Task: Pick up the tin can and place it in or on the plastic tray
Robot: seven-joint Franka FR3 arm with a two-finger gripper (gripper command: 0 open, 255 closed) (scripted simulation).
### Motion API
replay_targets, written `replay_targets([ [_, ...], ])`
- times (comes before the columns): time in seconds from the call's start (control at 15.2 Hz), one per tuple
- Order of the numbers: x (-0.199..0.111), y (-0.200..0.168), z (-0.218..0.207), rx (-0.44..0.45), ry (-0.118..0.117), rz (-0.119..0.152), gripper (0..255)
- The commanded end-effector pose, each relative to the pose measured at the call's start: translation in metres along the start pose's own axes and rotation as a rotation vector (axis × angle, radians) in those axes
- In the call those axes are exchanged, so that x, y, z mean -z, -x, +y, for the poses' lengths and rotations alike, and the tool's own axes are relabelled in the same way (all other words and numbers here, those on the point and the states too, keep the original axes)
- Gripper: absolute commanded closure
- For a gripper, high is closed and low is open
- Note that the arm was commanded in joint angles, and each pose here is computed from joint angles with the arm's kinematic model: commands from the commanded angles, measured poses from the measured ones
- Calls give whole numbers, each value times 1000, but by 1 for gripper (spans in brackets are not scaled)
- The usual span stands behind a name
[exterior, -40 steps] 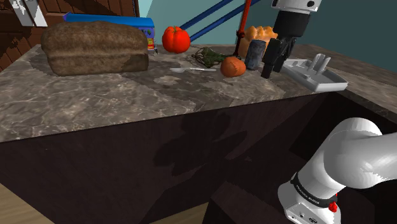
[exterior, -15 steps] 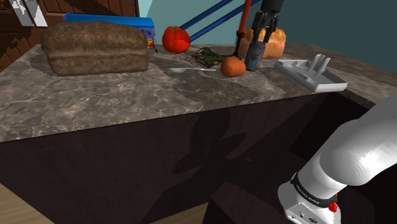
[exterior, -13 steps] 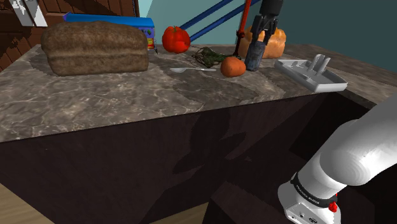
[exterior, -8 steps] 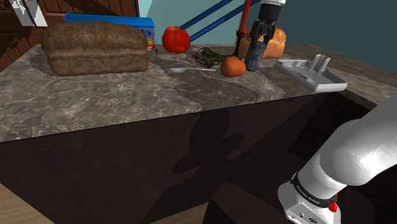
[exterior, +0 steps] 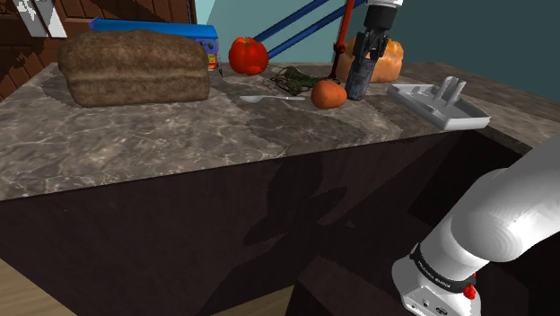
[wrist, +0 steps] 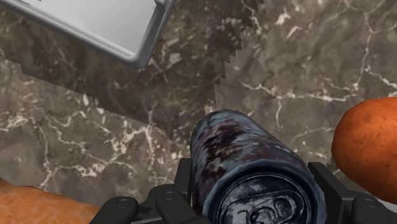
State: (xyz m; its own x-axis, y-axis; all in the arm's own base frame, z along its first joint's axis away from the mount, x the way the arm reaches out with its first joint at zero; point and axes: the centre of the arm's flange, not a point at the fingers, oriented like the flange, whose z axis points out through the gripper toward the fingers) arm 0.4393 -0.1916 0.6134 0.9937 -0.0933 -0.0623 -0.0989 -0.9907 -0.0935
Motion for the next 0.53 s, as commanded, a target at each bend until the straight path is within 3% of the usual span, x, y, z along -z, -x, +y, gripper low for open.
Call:
replay_targets([
  [0.0,-1,0,0,0,0,-1,255],
  [0.46,5,0,-1,0,0,-1,255],
])
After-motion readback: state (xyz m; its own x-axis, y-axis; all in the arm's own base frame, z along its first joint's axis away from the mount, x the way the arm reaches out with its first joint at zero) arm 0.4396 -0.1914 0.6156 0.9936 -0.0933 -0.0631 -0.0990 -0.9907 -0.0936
